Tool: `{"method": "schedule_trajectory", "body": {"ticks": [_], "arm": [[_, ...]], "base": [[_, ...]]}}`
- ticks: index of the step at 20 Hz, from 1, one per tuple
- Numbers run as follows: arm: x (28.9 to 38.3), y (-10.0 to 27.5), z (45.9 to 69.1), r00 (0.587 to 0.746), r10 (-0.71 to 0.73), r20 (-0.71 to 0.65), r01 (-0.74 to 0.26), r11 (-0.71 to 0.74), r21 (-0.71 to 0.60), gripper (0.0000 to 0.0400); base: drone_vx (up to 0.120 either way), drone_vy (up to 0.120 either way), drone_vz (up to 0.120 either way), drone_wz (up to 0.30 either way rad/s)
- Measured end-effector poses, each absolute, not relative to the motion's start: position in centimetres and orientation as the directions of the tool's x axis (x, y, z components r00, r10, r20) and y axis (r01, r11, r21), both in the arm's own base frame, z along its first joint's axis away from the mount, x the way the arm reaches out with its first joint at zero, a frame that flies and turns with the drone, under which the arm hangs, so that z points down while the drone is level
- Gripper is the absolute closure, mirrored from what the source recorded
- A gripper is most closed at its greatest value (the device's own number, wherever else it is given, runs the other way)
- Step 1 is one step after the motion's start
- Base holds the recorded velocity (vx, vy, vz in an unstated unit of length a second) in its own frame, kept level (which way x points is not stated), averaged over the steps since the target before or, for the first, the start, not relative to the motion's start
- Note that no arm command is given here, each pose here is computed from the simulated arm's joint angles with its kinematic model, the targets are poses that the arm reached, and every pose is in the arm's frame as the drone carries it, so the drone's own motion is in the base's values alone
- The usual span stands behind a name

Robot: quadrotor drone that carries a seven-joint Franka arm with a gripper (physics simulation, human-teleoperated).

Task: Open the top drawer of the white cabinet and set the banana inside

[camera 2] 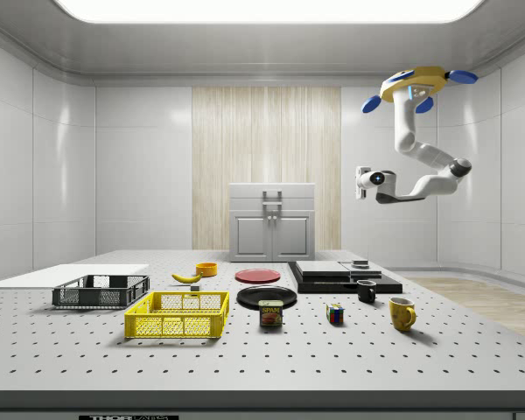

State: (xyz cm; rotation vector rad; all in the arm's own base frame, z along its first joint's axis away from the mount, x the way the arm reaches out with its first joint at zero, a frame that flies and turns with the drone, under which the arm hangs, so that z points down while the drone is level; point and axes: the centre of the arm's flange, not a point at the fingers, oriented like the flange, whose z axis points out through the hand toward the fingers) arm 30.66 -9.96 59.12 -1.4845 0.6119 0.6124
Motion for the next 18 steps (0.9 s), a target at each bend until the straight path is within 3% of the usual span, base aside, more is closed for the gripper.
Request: {"method": "schedule_trajectory", "body": {"ticks": [11,18], "arm": [[30.67,-9.96,59.12,0.709,0.0,-0.705,-0.705,-0.001,-0.709,0.0],[30.67,-9.97,59.11,0.709,0.0,-0.706,-0.706,-0.001,-0.709,0.0]], "base": [[0.12,-0.12,0.0,0.0],[0.12,-0.006,0.0,0.0]]}}
